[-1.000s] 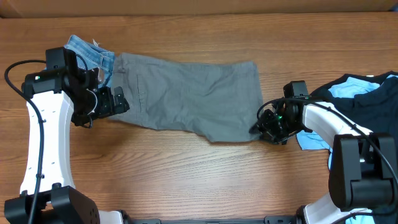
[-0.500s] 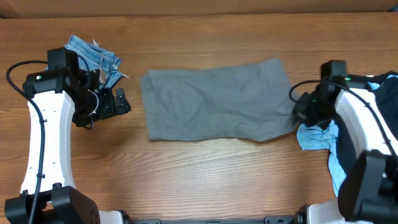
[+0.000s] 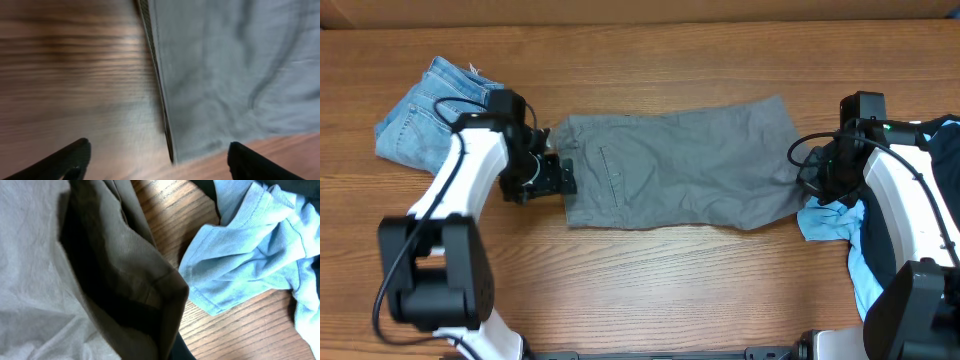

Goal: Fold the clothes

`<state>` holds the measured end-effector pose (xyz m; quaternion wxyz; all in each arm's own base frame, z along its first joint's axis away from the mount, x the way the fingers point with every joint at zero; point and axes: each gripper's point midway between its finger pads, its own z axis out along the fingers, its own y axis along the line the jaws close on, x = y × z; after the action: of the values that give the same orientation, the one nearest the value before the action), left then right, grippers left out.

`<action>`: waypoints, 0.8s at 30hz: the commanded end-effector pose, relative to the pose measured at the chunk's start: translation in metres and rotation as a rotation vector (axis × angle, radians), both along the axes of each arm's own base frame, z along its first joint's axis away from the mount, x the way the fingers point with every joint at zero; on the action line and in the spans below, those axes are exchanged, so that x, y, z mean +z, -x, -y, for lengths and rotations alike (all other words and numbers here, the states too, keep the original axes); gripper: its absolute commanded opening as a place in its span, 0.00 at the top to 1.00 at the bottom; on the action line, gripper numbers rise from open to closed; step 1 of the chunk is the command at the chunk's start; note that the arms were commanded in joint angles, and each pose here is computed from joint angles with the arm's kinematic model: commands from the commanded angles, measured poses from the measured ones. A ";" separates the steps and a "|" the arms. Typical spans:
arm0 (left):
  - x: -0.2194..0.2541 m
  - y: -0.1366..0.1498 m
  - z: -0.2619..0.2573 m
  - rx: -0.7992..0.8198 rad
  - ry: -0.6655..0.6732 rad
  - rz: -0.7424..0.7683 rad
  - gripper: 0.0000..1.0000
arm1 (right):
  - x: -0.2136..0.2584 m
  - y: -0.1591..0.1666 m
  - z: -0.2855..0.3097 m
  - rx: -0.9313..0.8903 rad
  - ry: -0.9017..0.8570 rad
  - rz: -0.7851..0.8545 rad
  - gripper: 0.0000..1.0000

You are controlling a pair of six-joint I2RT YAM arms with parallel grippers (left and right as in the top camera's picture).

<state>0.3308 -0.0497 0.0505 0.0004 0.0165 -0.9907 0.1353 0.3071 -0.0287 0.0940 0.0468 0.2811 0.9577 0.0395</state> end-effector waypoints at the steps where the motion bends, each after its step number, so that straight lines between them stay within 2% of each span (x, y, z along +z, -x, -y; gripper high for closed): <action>1: -0.030 0.005 0.021 -0.005 0.090 -0.079 0.07 | 0.006 -0.004 0.003 0.008 0.023 0.018 0.96; 5: -0.052 0.009 0.035 -0.024 0.125 -0.133 0.11 | 0.006 -0.003 0.003 0.008 0.023 0.017 0.96; 7: -0.061 0.012 0.035 -0.029 0.107 -0.156 0.24 | 0.006 -0.003 0.003 0.008 0.023 0.018 0.96; 8: -0.065 0.013 0.035 -0.033 0.098 -0.166 0.38 | 0.006 -0.004 0.003 0.008 0.023 0.018 0.96; 11: -0.075 0.019 0.021 0.023 0.010 -0.214 0.89 | 0.006 -0.003 0.003 0.008 0.025 0.017 0.96; 12: -0.076 0.022 0.014 0.049 -0.031 -0.231 0.96 | 0.006 -0.003 0.004 0.007 0.028 0.016 0.96; 17: -0.070 0.034 -0.043 0.162 -0.252 -0.289 0.96 | 0.005 0.004 0.010 0.003 0.065 -0.014 0.96; 20: -0.057 0.032 -0.064 0.209 -0.248 -0.286 0.96 | 0.004 0.012 0.011 0.003 0.074 -0.049 0.96; 21: -0.052 0.029 -0.065 0.214 -0.213 -0.275 0.96 | 0.004 0.015 0.011 0.004 0.073 -0.060 0.92; 22: -0.047 0.026 -0.063 0.212 -0.174 -0.260 0.96 | 0.004 0.017 0.011 0.004 0.072 -0.070 0.79; 23: -0.041 0.023 -0.061 0.210 -0.140 -0.244 0.96 | 0.004 0.020 0.010 0.004 0.070 -0.079 0.53; 24: -0.035 0.020 -0.060 0.212 -0.121 -0.227 0.96 | 0.004 0.020 0.010 0.005 0.070 -0.079 0.32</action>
<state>0.2992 -0.0222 0.0019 0.1316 0.1271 -0.9776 0.1043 0.2855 -0.0220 0.0925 0.0028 0.2697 0.9625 0.0277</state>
